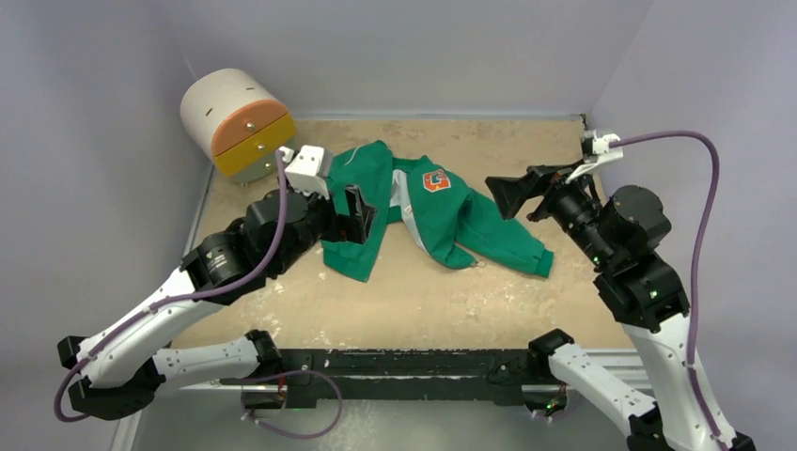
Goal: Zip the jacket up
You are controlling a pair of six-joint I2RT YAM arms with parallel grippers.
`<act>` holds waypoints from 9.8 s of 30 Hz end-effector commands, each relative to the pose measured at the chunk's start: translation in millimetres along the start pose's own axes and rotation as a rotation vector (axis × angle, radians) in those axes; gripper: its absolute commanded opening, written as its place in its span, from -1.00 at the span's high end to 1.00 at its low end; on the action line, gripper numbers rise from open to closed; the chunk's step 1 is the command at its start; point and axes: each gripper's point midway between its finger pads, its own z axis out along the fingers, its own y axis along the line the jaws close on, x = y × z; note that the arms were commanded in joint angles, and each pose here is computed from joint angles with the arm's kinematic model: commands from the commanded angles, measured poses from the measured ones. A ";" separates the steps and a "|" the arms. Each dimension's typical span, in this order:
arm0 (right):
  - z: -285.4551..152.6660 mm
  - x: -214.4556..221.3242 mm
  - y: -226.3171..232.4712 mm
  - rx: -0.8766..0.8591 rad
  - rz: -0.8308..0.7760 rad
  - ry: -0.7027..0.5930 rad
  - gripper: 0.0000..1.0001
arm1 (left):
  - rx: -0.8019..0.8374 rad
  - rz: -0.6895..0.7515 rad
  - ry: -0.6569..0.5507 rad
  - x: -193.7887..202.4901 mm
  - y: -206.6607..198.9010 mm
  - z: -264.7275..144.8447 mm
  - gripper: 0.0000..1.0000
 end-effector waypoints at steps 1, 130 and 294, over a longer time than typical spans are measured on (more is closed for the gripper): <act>2.5 -7.7 -1.8 0.007 -0.049 -0.009 -0.98 | 0.098 -0.012 -0.109 -19.8 -7.9 -14.8 -0.98; 50.7 289.8 124.1 -0.431 0.315 0.458 1.00 | 0.339 -0.556 0.293 188.8 -56.9 97.4 0.52; -8.2 214.5 155.4 -0.738 0.597 0.274 -0.16 | 0.891 -0.641 0.283 83.0 -90.1 -18.3 1.00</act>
